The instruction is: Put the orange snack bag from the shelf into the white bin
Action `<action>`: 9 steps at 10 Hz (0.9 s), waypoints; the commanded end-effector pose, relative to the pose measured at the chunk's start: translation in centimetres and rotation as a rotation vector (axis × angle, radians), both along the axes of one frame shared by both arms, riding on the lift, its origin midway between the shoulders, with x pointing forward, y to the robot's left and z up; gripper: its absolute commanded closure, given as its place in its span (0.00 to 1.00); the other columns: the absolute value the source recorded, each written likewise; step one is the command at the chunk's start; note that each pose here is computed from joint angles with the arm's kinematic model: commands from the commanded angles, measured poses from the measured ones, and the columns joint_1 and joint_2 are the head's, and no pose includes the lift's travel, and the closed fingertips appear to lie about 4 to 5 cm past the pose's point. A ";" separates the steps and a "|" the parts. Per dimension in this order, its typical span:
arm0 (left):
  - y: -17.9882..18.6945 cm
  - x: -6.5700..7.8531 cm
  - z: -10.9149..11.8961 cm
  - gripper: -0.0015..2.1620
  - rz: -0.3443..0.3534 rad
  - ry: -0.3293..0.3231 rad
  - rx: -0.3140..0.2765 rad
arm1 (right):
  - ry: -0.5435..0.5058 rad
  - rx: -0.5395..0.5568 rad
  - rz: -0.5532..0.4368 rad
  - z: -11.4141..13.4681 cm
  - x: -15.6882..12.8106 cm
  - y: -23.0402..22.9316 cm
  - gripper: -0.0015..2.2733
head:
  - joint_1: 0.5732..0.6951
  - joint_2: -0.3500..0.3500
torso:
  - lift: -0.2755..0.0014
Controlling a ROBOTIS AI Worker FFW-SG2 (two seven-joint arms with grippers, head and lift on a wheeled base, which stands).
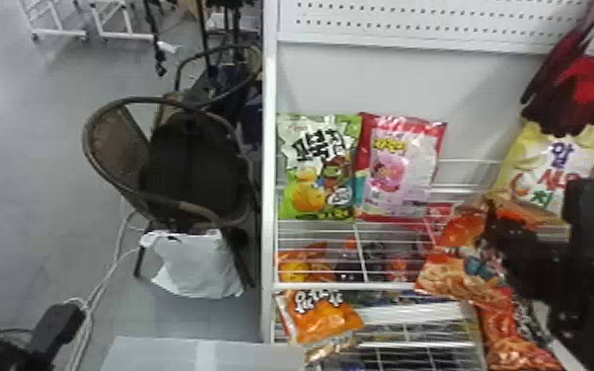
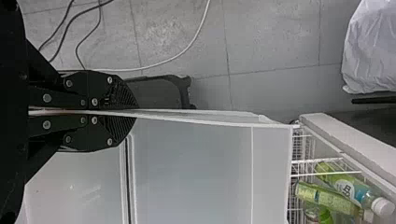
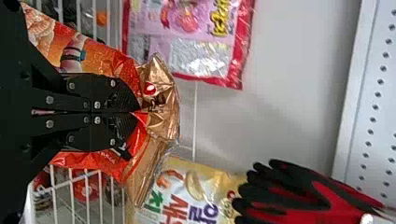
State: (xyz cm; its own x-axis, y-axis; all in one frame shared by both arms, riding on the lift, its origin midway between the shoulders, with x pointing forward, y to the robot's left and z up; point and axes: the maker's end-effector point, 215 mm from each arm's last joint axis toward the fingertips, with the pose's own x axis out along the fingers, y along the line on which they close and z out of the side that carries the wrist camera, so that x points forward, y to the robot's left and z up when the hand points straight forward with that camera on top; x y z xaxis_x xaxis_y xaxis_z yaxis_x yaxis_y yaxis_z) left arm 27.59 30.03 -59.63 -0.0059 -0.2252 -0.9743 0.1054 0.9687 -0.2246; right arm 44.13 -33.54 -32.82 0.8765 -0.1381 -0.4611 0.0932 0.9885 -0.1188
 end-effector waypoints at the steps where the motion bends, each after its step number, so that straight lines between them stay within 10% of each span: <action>1: -0.7 0.5 0.0 0.99 -0.016 0.004 -0.003 | 0.021 0.012 0.020 -0.5 -2.1 1.3 0.99 | 1.00 0.41 | 1.00; 9: -4.1 1.7 -1.1 0.99 -0.041 0.023 -0.019 | 0.276 0.243 0.252 -3.8 -11.5 12.7 0.99 | 1.00 0.55 | 1.00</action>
State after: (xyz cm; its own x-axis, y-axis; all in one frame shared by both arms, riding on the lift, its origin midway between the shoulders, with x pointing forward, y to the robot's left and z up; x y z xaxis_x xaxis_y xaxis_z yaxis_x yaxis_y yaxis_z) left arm 29.40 26.16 -60.62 -0.0305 -0.2420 -0.9698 0.1401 0.9596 -0.2439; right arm 33.10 -22.01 -36.53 0.7224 0.1767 -0.6685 -0.1362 0.9842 0.1130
